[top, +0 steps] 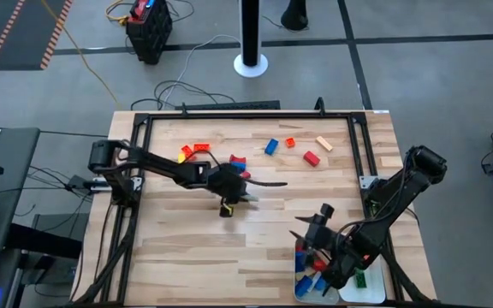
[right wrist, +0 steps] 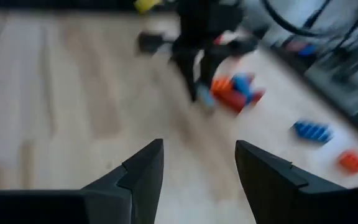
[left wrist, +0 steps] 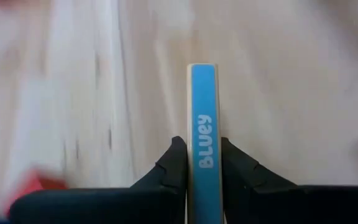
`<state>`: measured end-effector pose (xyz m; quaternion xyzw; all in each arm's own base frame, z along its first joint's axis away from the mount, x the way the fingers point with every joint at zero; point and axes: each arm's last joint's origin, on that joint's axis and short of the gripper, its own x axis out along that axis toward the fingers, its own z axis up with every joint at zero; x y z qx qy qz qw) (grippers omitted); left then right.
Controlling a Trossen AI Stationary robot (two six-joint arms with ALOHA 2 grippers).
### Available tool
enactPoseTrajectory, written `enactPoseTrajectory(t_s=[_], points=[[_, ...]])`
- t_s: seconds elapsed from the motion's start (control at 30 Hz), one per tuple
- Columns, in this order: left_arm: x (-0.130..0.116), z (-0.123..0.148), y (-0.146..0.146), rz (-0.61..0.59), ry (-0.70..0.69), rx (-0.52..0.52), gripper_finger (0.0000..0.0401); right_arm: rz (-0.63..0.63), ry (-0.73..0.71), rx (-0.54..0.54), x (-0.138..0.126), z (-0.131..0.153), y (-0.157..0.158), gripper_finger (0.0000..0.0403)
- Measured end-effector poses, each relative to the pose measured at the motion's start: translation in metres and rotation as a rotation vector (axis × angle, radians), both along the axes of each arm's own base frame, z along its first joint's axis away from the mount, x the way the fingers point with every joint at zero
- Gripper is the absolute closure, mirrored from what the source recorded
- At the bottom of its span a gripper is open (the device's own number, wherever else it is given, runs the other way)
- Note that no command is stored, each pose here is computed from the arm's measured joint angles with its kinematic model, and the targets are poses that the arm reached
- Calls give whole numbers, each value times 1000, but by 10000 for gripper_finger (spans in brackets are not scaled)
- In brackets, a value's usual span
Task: Sort blocks by size
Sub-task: Put the large light brown wooden block into the gray bin
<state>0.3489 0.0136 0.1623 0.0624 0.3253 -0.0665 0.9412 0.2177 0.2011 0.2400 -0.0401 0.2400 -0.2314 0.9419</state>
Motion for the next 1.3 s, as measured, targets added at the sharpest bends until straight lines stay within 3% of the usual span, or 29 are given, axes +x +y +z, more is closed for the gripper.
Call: enactPoseTrajectory(t_s=[0.2, 0.5, 0.67, 0.93, 1.3], points=[[11, 29, -32, -69, -264, -110, 352, -86, -252, -136, -1, 11, 9, 178], [13, 52, -76, -115, -504, -168, 352, -26, -252, -127, 23, 26, 14, 178], [11, 61, -88, -118, -598, -167, 352, 98, -253, -108, 38, 39, 16, 178], [9, 65, -100, -142, -639, -165, 352, 122, -275, -145, 54, 49, 5, 178], [7, 69, -109, -118, -684, -118, 352, 215, -257, -85, 69, 48, -9, 178]])
